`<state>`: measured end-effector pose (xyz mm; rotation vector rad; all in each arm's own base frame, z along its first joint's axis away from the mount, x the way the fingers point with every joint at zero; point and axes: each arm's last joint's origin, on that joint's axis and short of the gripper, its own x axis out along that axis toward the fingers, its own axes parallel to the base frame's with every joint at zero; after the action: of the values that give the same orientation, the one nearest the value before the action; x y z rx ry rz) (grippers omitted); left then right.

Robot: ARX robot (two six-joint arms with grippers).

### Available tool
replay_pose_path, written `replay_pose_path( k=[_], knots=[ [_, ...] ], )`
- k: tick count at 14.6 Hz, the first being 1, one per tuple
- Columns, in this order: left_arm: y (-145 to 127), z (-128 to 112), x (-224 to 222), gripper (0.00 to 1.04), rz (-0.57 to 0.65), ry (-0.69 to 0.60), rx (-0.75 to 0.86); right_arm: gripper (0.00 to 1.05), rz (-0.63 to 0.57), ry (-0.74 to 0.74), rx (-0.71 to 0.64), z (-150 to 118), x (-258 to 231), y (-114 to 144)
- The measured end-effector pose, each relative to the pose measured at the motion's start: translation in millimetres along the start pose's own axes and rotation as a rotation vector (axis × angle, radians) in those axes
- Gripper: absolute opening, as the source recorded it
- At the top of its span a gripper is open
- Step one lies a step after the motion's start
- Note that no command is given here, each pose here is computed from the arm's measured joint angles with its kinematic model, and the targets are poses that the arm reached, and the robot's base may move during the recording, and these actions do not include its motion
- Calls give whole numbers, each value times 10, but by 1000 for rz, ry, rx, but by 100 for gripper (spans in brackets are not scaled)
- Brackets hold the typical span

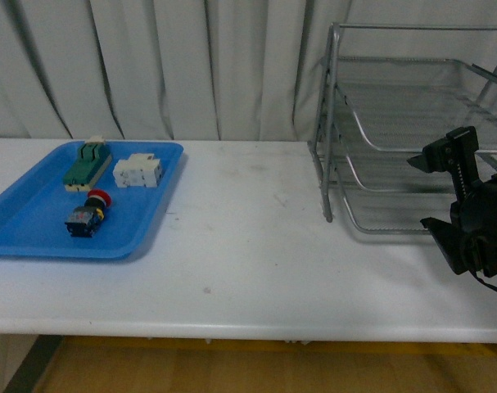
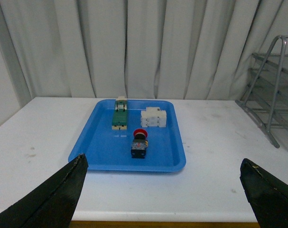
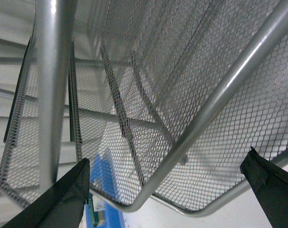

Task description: Place button on rack with both arms

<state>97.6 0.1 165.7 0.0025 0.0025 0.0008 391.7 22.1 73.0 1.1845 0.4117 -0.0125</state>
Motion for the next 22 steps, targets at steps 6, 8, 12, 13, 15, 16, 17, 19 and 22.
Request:
replay_pose_path(
  k=[6,8,12,13,15,16,17,19,22],
  knots=[
    [0,0,0,98,0,0,0,32,-5,-70,22,25,97,-156],
    [0,0,0,98,0,0,0,14,17,-71,30,-28,-73,-182],
    [0,0,0,98,0,0,0,7,38,-49,126,-194,-503,-307],
    [0,0,0,98,0,0,0,6,36,-41,133,-242,-617,-338],
    [0,0,0,98,0,0,0,6,11,-24,150,-324,-828,-381],
    [0,0,0,98,0,0,0,6,-4,-19,159,-346,-923,-398],
    [0,0,0,98,0,0,0,6,-13,-17,161,-359,-974,-411],
    [0,0,0,98,0,0,0,9,-16,-15,153,-364,-988,-420],
    [0,0,0,98,0,0,0,37,-26,10,66,-381,-1050,-426]
  ],
)
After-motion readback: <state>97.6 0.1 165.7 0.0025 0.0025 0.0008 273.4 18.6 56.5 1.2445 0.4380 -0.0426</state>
